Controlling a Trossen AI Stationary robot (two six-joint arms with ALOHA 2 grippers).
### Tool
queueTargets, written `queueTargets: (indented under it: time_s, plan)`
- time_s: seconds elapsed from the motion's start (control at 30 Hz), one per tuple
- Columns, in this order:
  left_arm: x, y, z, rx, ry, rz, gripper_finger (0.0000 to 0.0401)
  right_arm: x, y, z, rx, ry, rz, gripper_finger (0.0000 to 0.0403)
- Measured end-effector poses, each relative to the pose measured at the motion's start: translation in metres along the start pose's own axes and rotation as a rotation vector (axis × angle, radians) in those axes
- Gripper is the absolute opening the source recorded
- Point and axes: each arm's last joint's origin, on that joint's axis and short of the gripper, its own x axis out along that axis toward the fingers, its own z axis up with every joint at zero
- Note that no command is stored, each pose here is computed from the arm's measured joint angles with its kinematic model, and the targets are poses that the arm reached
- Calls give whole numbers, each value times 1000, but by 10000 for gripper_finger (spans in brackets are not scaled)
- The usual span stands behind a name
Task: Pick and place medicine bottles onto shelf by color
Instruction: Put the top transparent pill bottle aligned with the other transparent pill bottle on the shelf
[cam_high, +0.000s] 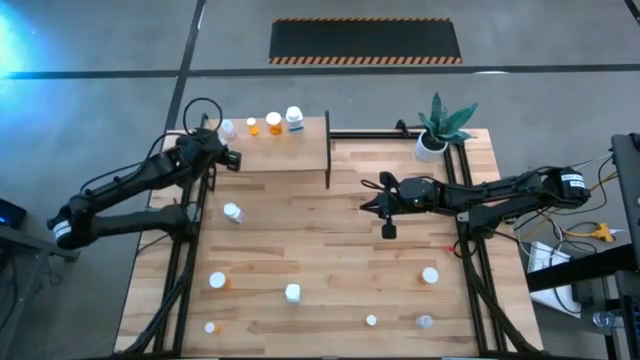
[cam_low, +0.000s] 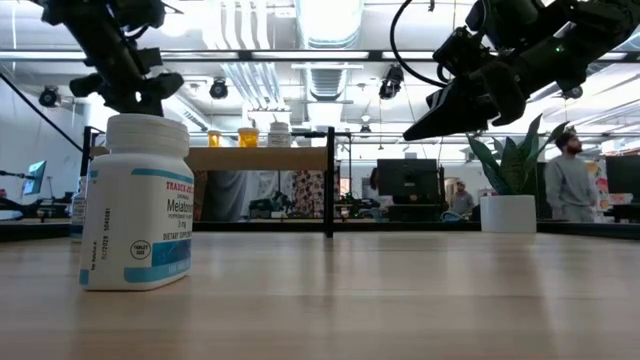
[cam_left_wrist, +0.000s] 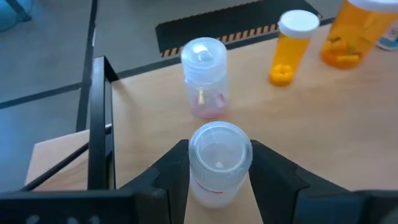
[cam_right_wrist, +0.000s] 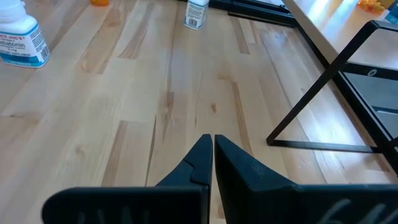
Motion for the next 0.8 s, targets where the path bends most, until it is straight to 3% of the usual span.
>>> queueTargets:
  time_s: [0.8]
  plan:
    - [24,5,14,-80,-3,-62,125,0,1,-2,8,8,2,9]
